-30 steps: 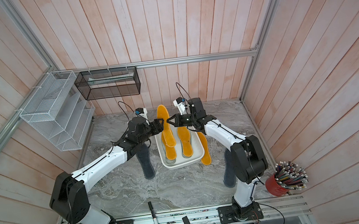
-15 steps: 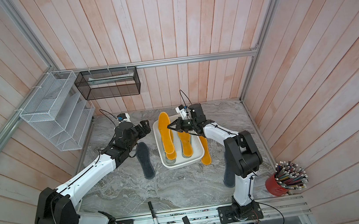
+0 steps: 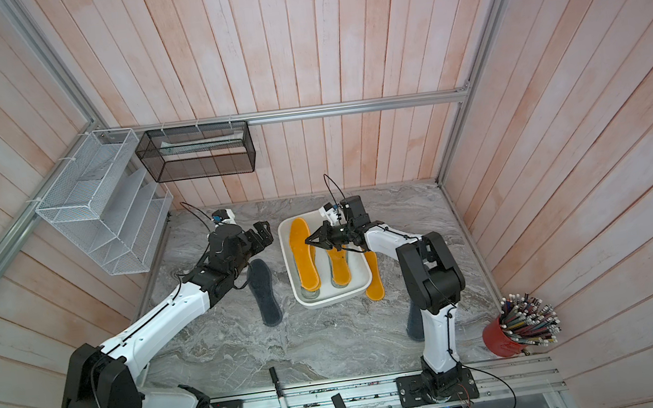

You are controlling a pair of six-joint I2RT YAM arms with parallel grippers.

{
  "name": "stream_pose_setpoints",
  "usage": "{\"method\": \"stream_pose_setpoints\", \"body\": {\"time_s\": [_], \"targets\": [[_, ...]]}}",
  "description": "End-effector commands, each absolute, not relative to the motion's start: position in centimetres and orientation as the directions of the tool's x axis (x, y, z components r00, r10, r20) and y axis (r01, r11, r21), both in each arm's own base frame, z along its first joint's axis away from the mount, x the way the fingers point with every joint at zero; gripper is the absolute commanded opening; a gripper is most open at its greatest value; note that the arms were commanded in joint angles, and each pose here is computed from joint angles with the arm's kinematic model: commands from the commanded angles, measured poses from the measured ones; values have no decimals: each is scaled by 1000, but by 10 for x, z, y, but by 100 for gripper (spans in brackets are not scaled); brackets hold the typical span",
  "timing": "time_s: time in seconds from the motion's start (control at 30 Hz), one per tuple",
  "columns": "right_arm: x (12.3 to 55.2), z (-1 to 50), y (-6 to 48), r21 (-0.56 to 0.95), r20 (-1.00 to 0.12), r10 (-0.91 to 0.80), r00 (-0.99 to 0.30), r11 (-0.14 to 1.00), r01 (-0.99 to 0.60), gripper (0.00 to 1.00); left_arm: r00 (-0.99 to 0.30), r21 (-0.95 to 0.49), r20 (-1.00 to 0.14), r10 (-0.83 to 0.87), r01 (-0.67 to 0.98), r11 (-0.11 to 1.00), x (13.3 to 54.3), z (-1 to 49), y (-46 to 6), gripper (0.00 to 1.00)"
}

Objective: Put the insoles into the storage box
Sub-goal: Place the insole in the storage box.

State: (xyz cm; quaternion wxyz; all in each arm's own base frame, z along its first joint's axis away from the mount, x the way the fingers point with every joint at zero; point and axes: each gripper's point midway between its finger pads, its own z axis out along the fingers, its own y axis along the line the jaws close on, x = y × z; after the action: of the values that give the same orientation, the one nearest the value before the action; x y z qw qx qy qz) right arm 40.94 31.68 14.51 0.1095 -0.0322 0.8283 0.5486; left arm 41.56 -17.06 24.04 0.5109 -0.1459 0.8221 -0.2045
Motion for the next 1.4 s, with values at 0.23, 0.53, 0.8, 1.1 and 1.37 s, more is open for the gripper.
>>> {"method": "stream_pose_setpoints", "body": {"time_s": [0.23,0.53,0.8,1.1,1.37], "targets": [[421,127,323,885,-215,44,-976,430,-176,0,-438,-487,-776,-454,-42,873,418,236,-166,100],[426,110,323,876,-195,41,-980,456,-155,0,-434,-485,-776,-457,-52,873,420,235,-163,100],[428,97,322,865,-187,35,-982,479,-148,0,-435,-485,-775,-459,-58,873,422,233,-161,100],[433,85,320,844,-196,35,-980,514,-150,0,-435,-484,-773,-461,-65,873,424,231,-159,100],[435,78,320,832,-192,22,-981,533,-151,0,-430,-486,-773,-465,-68,871,425,231,-158,100]]}}
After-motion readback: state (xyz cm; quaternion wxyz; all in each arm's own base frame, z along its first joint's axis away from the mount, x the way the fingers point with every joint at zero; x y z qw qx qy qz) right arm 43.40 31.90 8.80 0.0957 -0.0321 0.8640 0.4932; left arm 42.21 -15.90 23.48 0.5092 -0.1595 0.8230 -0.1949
